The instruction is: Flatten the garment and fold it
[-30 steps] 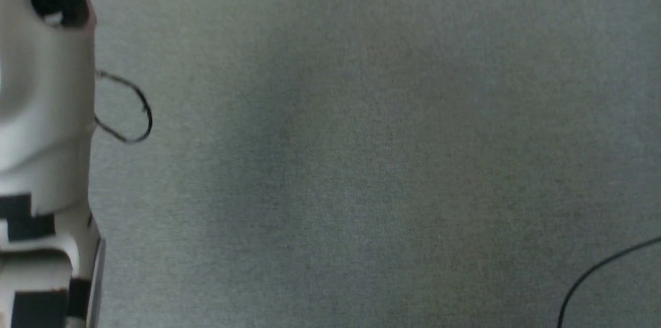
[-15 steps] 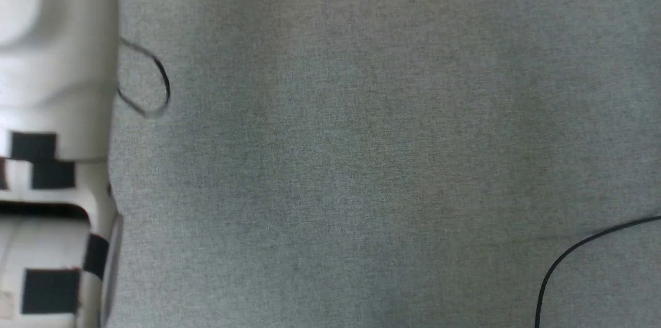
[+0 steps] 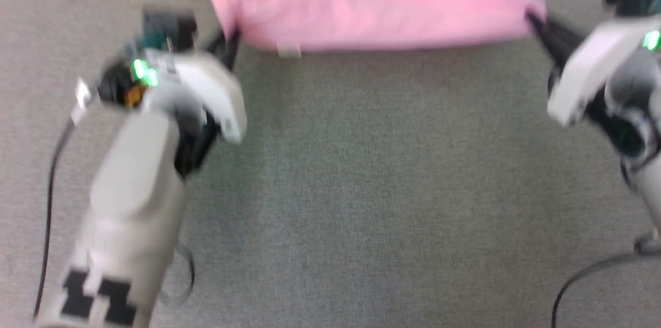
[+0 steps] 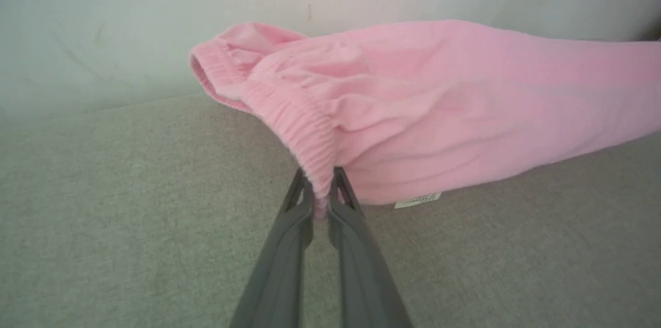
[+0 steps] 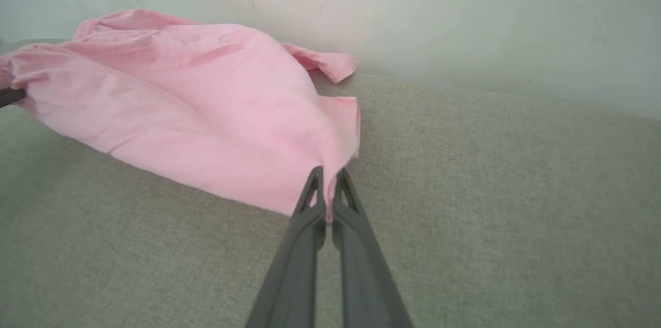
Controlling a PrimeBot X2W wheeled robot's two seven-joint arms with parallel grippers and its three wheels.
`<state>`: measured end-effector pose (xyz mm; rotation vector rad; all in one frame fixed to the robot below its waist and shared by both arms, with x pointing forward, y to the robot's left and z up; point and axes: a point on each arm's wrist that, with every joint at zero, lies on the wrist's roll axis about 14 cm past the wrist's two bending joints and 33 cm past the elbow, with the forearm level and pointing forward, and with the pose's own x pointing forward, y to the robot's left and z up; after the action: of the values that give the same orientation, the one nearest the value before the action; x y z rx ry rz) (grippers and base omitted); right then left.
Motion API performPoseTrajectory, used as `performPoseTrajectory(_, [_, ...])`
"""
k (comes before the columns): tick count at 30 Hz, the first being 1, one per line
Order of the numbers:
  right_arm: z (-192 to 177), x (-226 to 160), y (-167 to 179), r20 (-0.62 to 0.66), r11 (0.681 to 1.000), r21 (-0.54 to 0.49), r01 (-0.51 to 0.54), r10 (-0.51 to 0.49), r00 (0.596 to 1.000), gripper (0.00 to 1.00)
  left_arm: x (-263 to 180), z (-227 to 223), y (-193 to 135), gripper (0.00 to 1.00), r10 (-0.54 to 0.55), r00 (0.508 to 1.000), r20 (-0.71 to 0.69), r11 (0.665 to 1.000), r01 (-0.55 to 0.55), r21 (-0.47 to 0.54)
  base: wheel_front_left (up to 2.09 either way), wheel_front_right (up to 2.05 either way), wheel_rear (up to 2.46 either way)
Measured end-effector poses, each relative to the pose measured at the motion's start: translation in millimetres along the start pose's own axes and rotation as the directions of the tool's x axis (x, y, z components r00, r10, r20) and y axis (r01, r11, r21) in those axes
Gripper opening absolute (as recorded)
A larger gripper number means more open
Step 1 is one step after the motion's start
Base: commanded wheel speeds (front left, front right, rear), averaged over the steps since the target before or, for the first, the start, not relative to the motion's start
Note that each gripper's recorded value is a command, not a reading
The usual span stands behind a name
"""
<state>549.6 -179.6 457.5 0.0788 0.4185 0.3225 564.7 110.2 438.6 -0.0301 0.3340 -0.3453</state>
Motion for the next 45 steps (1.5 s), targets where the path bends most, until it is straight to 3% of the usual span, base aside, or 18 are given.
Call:
performPoseTrajectory(9, [-53,-71,16,-0.153,0.999,0.026,-0.029,0.033,0.988,0.0,-88,-64,-24,0.0,-0.034,0.981,-0.19,0.999,0.035,-0.002,0.0,0.0,0.0])
performPoseTrajectory(16, [-83,-124,22,-0.271,0.999,0.023,-0.037,0.042,0.962,0.0,-148,-78,-37,0.0,-0.045,0.966,-0.256,0.998,0.053,0.025,0.0,0.0,0.0])
performPoseTrajectory(24, [-117,-182,28,-0.356,0.998,0.058,-0.025,0.044,0.934,0.0,-211,-100,-68,0.0,-0.084,0.947,-0.31,0.996,0.081,-0.02,0.0,0.0,0.0])
performPoseTrajectory(34, [-179,-255,32,-0.554,0.989,0.147,0.032,0.056,0.831,0.0,-267,-134,-110,0.0,-0.157,0.909,-0.386,0.985,0.119,-0.122,0.0,0.0,0.0])
performPoseTrajectory(40, [-153,-246,36,-0.478,0.99,0.138,0.024,0.046,0.877,0.0,-273,-142,-114,0.0,-0.168,0.9,-0.403,0.982,0.118,-0.145,0.0,0.0,0.0])
performPoseTrajectory(45, [-122,-231,41,-0.399,0.989,0.151,-0.001,0.062,0.915,0.0,-265,-122,-108,0.0,-0.155,0.933,-0.326,0.983,0.113,-0.142,0.0,0.0,0.0])
